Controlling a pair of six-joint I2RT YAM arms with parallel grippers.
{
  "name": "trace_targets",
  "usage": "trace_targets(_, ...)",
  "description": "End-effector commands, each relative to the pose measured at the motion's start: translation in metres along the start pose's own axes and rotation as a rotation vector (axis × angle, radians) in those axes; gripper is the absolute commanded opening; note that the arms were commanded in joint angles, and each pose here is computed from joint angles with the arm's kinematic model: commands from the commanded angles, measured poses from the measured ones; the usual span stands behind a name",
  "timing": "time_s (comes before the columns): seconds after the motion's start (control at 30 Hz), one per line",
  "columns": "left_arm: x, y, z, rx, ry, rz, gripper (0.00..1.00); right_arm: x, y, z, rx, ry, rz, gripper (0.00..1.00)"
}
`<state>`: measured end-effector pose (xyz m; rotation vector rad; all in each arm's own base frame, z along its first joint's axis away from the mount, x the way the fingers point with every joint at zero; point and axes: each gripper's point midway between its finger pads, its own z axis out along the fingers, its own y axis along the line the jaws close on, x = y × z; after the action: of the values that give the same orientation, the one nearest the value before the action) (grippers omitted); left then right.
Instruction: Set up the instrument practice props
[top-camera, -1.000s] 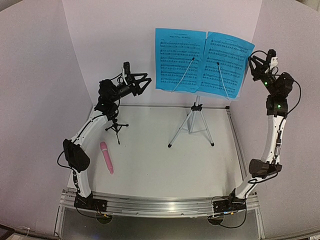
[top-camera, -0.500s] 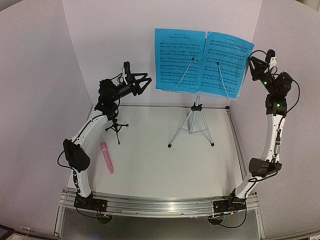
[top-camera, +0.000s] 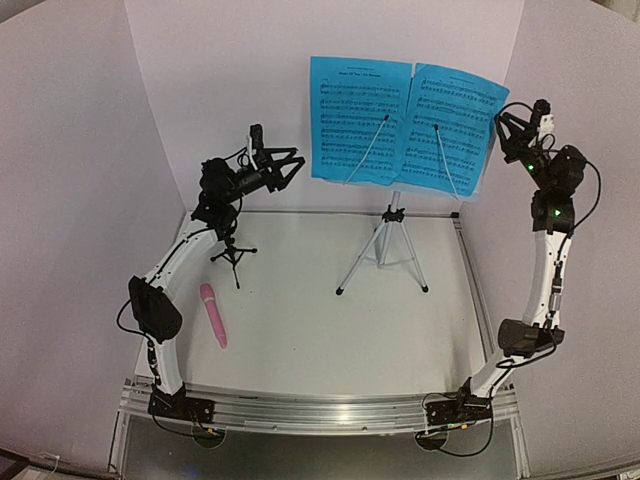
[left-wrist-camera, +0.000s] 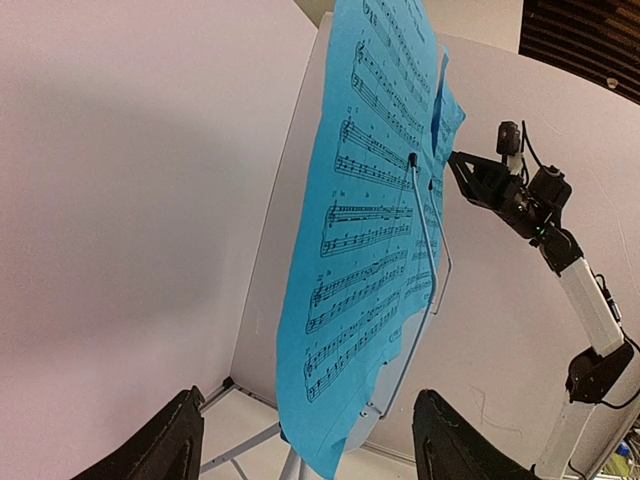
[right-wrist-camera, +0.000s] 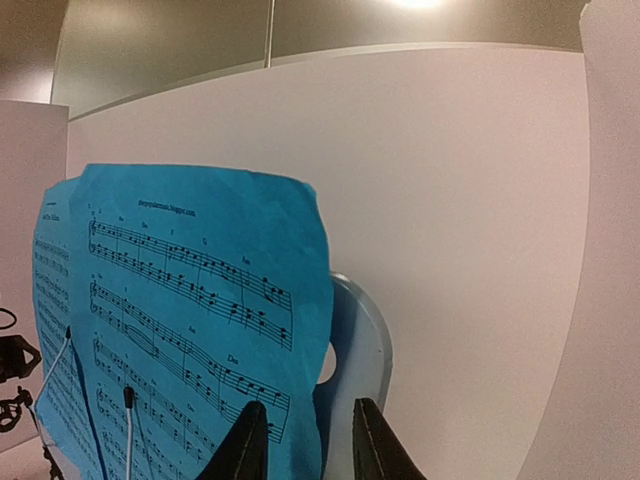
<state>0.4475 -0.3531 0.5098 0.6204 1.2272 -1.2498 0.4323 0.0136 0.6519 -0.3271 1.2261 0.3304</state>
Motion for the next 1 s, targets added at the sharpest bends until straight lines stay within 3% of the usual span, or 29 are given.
trace_targets(0.0,-0.021,-0.014,-0.001,0.035,-0.025,0.031,0.72,-0.02,0.02,-0.007,-0.055,-0.048,-0.035,0.27)
trace_targets(0.43,-0.02,-0.012,-0.001,0.029,-0.025,0.034,0.72,-0.007,0.014,0.004,-0.053,-0.04,0.0,0.23)
trace_targets(0.97,-0.021,-0.012,0.0,0.029,-0.03,0.038,0.73,-0.004,0.009,0.005,-0.031,-0.035,0.004,0.0)
